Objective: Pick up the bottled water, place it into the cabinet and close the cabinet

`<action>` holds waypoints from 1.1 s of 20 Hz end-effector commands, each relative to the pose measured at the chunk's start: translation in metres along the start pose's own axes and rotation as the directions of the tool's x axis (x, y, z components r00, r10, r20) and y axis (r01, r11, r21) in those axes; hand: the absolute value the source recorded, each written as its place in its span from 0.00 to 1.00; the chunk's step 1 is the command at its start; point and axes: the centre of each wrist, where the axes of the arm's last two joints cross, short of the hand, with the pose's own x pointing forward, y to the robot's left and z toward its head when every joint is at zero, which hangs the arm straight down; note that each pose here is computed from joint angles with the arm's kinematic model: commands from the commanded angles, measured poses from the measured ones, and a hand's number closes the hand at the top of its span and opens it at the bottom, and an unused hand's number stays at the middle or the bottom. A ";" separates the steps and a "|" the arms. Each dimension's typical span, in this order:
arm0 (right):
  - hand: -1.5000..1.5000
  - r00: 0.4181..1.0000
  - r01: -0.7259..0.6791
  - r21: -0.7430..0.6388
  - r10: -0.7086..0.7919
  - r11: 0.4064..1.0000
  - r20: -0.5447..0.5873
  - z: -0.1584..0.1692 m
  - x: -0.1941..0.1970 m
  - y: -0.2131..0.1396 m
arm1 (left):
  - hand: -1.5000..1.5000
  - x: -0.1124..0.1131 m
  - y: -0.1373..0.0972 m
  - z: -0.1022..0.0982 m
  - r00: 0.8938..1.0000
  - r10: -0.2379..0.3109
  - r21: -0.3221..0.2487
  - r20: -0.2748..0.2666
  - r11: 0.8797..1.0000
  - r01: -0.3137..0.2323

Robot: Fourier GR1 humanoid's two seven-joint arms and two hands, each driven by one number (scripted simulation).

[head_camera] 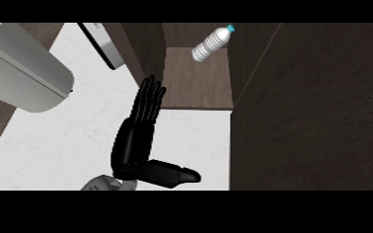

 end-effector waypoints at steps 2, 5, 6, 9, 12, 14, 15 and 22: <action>1.00 0.995 -0.099 0.112 0.099 0.989 -0.002 -0.019 0.043 0.026 | 0.00 0.030 0.017 0.013 0.999 -0.004 0.018 0.036 1.000 0.003; 1.00 0.998 -0.062 0.165 0.065 0.984 -0.017 -0.023 0.046 0.036 | 0.00 0.027 0.038 0.032 1.000 -0.028 0.037 0.014 0.999 0.028; 1.00 0.997 -0.077 0.151 0.080 0.986 -0.019 -0.029 0.039 0.036 | 0.00 0.028 0.033 0.047 1.000 -0.009 0.036 0.011 0.999 0.008; 1.00 0.997 -0.077 0.187 0.074 0.979 0.022 -0.039 0.041 0.042 | 0.00 0.040 0.041 0.046 1.000 -0.015 0.048 0.016 0.999 0.014; 1.00 0.997 -0.071 0.210 0.068 0.975 0.020 -0.048 0.040 0.057 | 0.00 0.035 0.054 0.062 1.000 -0.018 0.068 0.024 0.998 0.016; 1.00 0.997 -0.073 0.229 0.070 0.971 0.019 -0.050 0.047 0.066 | 0.00 0.047 0.054 0.071 1.000 -0.013 0.074 0.018 0.997 0.011; 1.00 0.998 -0.060 0.239 0.059 0.969 0.013 -0.050 0.050 0.071 | 0.00 0.045 0.062 0.067 0.999 -0.011 0.088 0.034 0.996 0.008; 1.00 0.994 -0.104 0.299 0.085 0.949 0.075 -0.080 0.042 0.087 | 0.00 0.058 0.080 0.078 0.999 -0.018 0.104 0.041 0.994 0.014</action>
